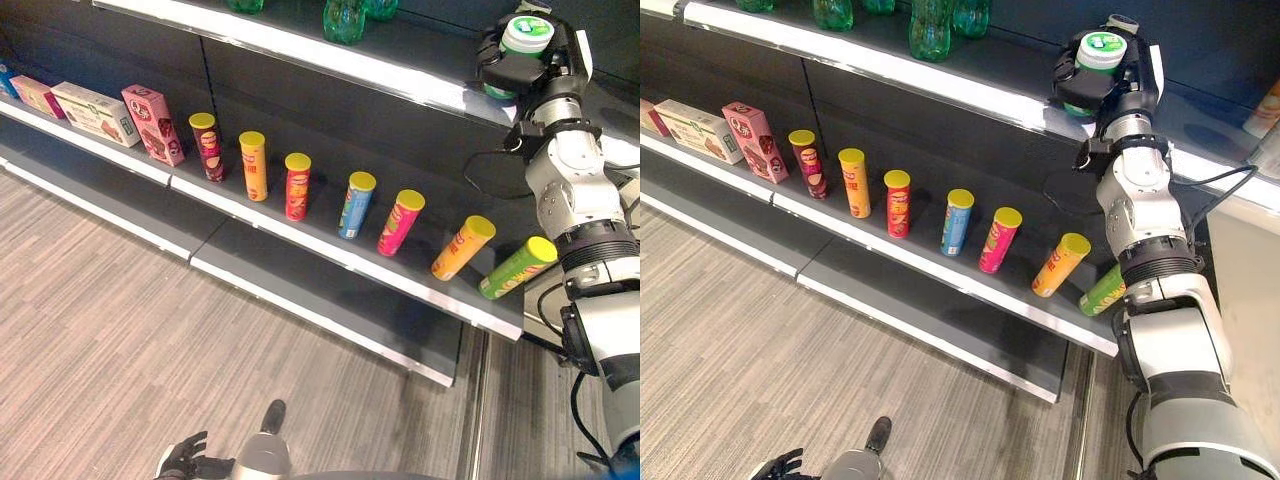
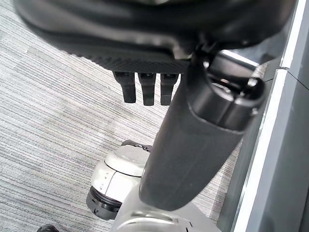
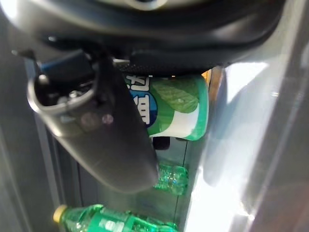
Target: Put the goods on the table back onto the shelves and tidy them up.
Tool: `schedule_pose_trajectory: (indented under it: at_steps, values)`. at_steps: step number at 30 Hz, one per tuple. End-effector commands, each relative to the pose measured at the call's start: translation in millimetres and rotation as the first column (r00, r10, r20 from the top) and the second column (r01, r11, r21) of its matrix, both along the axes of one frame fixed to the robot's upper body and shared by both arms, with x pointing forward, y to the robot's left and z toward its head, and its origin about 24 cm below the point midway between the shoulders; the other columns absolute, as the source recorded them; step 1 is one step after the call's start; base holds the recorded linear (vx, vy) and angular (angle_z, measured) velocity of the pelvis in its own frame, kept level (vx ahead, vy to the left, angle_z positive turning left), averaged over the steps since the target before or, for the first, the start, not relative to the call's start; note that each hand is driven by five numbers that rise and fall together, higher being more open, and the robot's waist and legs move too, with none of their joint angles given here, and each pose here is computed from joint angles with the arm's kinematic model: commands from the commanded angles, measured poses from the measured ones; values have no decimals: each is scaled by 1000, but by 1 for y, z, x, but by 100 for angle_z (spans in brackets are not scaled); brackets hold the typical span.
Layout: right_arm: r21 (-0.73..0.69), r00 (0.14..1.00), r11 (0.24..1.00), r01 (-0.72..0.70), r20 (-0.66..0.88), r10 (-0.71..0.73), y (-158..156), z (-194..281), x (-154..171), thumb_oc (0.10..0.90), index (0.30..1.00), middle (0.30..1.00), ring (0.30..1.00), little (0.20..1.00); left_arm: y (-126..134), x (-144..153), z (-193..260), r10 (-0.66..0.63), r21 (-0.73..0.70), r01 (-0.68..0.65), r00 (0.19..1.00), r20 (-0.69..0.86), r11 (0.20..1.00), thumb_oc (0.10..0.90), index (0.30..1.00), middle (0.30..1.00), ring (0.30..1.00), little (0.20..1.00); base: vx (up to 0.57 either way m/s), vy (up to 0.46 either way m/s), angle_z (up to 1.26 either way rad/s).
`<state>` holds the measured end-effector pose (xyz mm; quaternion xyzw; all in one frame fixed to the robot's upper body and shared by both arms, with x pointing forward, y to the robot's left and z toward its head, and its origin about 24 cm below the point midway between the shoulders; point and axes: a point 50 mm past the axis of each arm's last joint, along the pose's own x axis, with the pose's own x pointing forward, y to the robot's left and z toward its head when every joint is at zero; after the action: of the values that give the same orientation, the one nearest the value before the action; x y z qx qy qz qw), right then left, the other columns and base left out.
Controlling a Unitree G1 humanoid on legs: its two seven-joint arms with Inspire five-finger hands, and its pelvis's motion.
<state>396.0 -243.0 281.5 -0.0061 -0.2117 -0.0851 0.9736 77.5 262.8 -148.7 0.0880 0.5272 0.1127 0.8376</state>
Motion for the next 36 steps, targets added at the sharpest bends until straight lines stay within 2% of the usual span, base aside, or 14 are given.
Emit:
schedule_pose_trajectory:
  at_steps: [1, 6, 18, 19, 22, 23, 25, 26, 27, 36]
  values:
    - [22, 981, 1000, -21, 194, 16, 7, 69, -10, 400, 300, 300, 300, 300, 13, 28, 12, -55, 43, 52, 995, 85, 998, 800, 900, 900, 900, 900, 0, 0, 0]
    - [-27, 982, 1000, -13, 188, 18, 8, 79, -10, 400, 300, 300, 300, 300, 15, 27, 11, -65, 45, 62, 995, 69, 997, 800, 900, 900, 900, 900, 0, 0, 0]
    - [-46, 988, 998, -38, 146, 44, 17, 69, -4, 400, 300, 300, 300, 300, 15, 32, 13, -64, 47, 60, 995, 81, 997, 800, 900, 900, 900, 900, 0, 0, 0]
    - [-57, 988, 997, -43, 143, 51, 20, 68, -4, 482, 422, 422, 422, 422, 15, 33, 13, -63, 47, 60, 994, 85, 997, 800, 900, 900, 900, 900, 0, 0, 0]
    - [-54, 988, 997, -53, 143, 61, 22, 68, -3, 656, 684, 684, 684, 684, 14, 33, 13, -67, 45, 64, 994, 85, 997, 800, 900, 900, 900, 900, 0, 0, 0]
    - [-50, 988, 997, -58, 138, 64, 23, 67, -3, 745, 818, 818, 818, 818, 14, 34, 13, -68, 45, 65, 994, 87, 997, 800, 900, 900, 900, 900, 0, 0, 0]
    - [-46, 990, 997, -56, 131, 62, 23, 65, -2, 778, 867, 867, 867, 867, 15, 35, 14, -69, 48, 65, 993, 92, 997, 800, 900, 900, 900, 900, 0, 0, 0]
    - [-46, 990, 997, -56, 128, 62, 24, 64, -1, 776, 865, 865, 865, 865, 15, 36, 14, -70, 49, 66, 993, 92, 997, 800, 900, 900, 900, 900, 0, 0, 0]
    - [-42, 990, 998, -55, 125, 60, 23, 64, -1, 800, 900, 900, 900, 900, 14, 36, 14, -69, 48, 65, 993, 93, 997, 800, 900, 900, 900, 900, 0, 0, 0]
    - [-35, 992, 997, -66, 107, 70, 26, 59, 2, 800, 900, 900, 900, 900, 15, 36, 14, -69, 49, 65, 994, 89, 997, 800, 900, 900, 900, 900, 0, 0, 0]
